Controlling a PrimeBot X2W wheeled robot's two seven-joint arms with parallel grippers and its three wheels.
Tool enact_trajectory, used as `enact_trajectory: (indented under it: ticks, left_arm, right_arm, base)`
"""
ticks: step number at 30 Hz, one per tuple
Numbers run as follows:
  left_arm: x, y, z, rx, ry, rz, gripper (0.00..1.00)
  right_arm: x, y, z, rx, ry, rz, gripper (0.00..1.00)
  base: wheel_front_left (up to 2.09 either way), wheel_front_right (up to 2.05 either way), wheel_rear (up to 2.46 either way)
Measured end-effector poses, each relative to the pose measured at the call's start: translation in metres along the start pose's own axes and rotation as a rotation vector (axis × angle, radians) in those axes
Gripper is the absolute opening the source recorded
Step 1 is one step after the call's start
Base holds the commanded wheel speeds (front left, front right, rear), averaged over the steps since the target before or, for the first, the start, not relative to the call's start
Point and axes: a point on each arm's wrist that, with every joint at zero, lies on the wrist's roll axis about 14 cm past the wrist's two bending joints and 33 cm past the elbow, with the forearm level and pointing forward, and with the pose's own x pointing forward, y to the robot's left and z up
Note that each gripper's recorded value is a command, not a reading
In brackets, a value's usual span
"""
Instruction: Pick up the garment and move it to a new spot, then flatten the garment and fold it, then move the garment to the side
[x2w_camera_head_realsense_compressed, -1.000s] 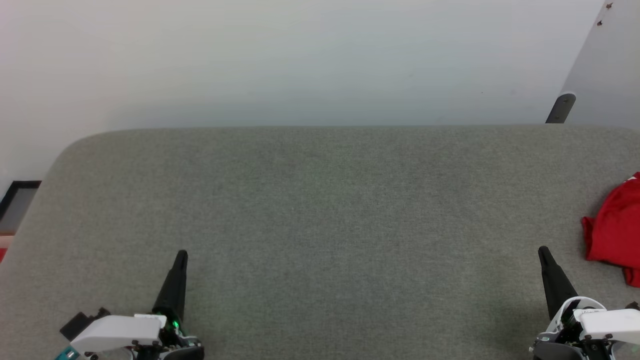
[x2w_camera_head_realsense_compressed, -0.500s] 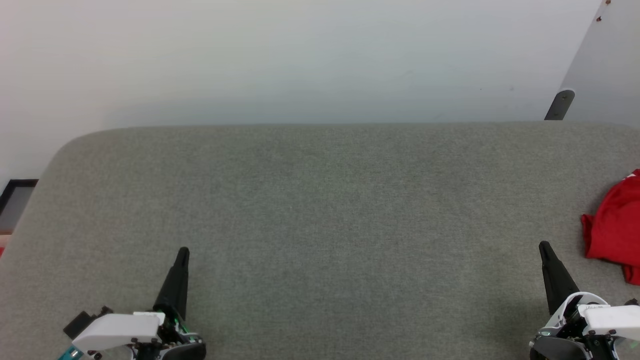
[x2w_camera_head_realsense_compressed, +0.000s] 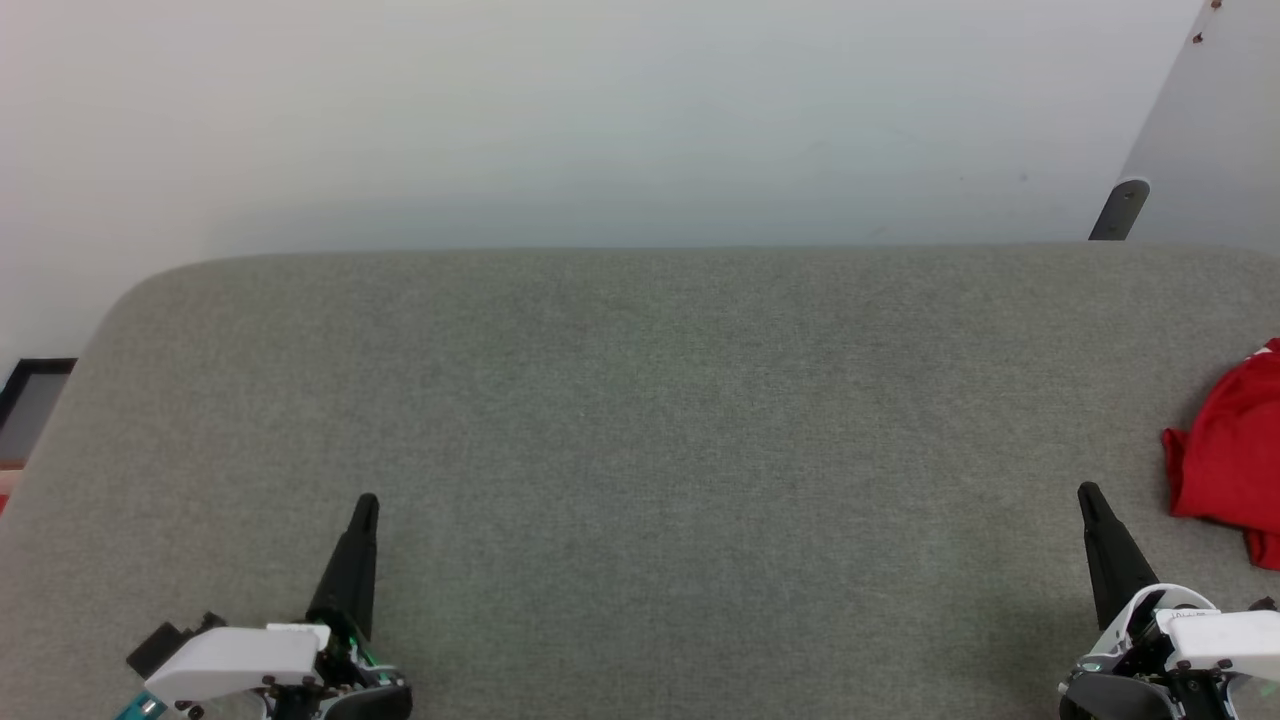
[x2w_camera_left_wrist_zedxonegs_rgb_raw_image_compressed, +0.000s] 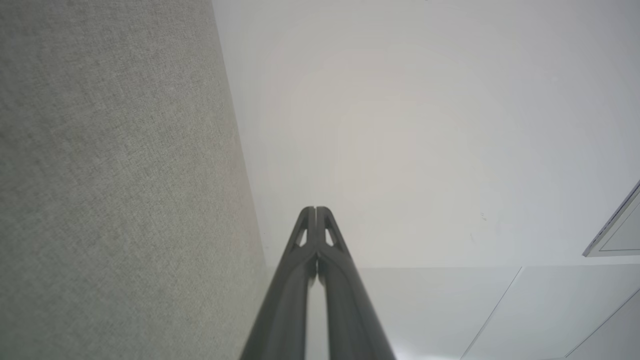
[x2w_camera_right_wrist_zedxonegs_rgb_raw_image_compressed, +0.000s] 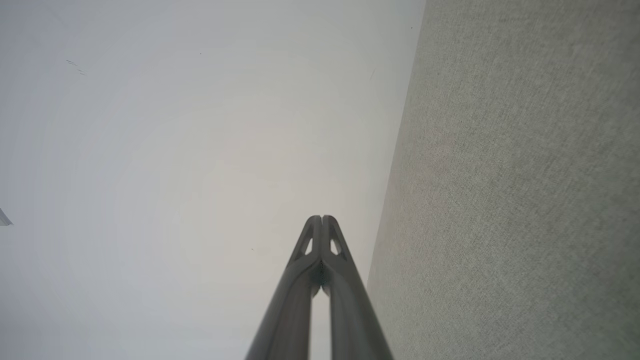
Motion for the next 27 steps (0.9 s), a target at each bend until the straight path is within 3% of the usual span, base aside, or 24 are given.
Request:
enact_trajectory:
  ticks: [27]
  left_arm:
    - [0.0, -0.0001, 0.0, 0.0, 0.0, 0.0, 0.0]
  right_arm:
    - [0.0, 0.0, 0.0, 0.0, 0.0, 0.0, 0.0]
  base:
    - [0.0, 0.0, 0.0]
